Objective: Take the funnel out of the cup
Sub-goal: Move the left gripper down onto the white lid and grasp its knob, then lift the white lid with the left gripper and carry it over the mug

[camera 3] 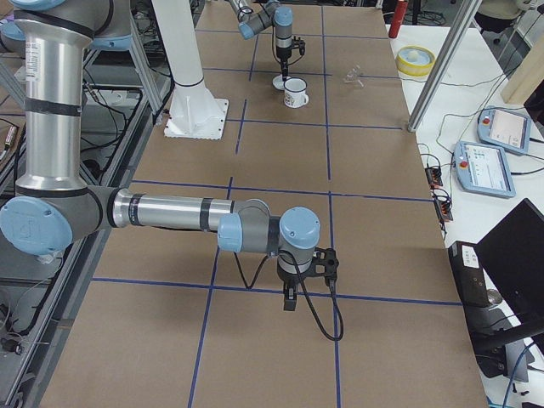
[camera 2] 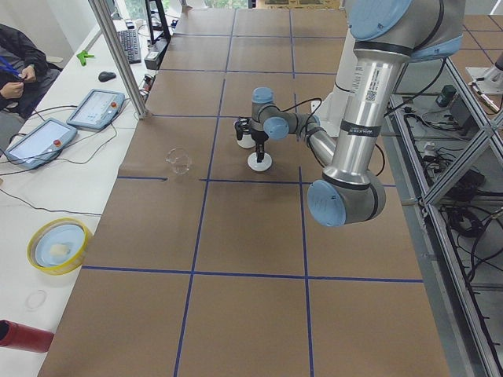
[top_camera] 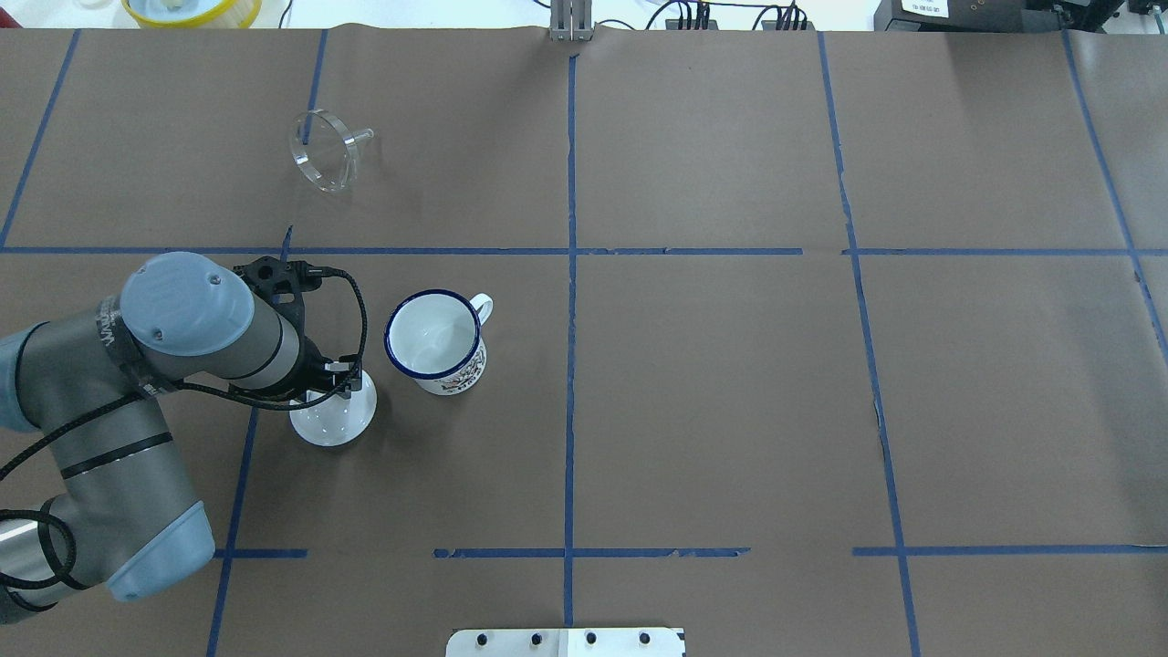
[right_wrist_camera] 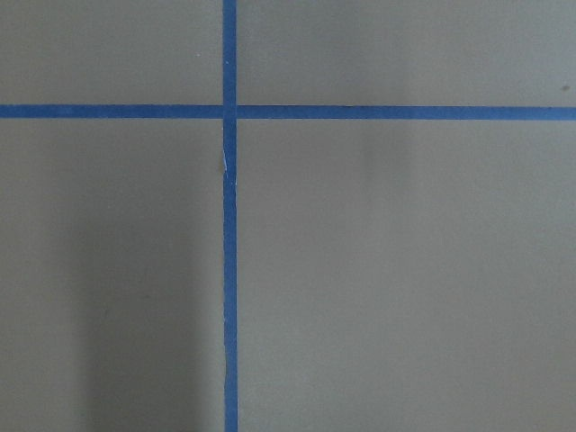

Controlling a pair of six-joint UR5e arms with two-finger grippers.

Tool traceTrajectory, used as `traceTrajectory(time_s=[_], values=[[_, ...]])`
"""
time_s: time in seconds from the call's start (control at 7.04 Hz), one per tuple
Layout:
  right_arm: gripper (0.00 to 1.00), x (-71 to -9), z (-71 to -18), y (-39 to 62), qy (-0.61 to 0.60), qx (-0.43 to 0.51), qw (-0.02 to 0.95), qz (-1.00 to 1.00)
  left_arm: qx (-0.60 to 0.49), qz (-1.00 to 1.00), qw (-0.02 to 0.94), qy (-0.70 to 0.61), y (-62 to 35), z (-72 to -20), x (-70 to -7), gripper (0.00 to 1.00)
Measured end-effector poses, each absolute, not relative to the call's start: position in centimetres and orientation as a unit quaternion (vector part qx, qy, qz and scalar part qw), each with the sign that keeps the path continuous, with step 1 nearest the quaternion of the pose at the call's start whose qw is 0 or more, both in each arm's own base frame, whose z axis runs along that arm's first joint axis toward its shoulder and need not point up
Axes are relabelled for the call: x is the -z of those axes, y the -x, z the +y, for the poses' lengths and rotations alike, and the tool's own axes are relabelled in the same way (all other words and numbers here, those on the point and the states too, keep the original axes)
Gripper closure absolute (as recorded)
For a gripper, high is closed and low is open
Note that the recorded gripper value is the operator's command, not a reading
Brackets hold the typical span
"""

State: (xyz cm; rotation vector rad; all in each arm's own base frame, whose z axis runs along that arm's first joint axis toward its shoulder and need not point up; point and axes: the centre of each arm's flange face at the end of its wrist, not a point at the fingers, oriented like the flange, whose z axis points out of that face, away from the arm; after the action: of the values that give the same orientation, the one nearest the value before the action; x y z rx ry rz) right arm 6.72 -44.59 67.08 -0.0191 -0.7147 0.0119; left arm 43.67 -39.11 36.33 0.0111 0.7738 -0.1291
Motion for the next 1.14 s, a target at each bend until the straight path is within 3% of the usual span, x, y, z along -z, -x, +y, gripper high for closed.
traceTrajectory(time_s=[0.71, 1.14], values=[[0.00, -67.1, -44.6, -6.7, 0.009, -0.006, 0.937, -0.350, 0.063, 0.391, 0.918, -0.013, -42.4, -38.9, -34.7, 1.00], [0.00, -67.1, -44.6, -6.7, 0.009, -0.006, 0.937, -0.350, 0.092, 0.399, 0.912, -0.035, -35.2, -41.1, -29.8, 1.00]])
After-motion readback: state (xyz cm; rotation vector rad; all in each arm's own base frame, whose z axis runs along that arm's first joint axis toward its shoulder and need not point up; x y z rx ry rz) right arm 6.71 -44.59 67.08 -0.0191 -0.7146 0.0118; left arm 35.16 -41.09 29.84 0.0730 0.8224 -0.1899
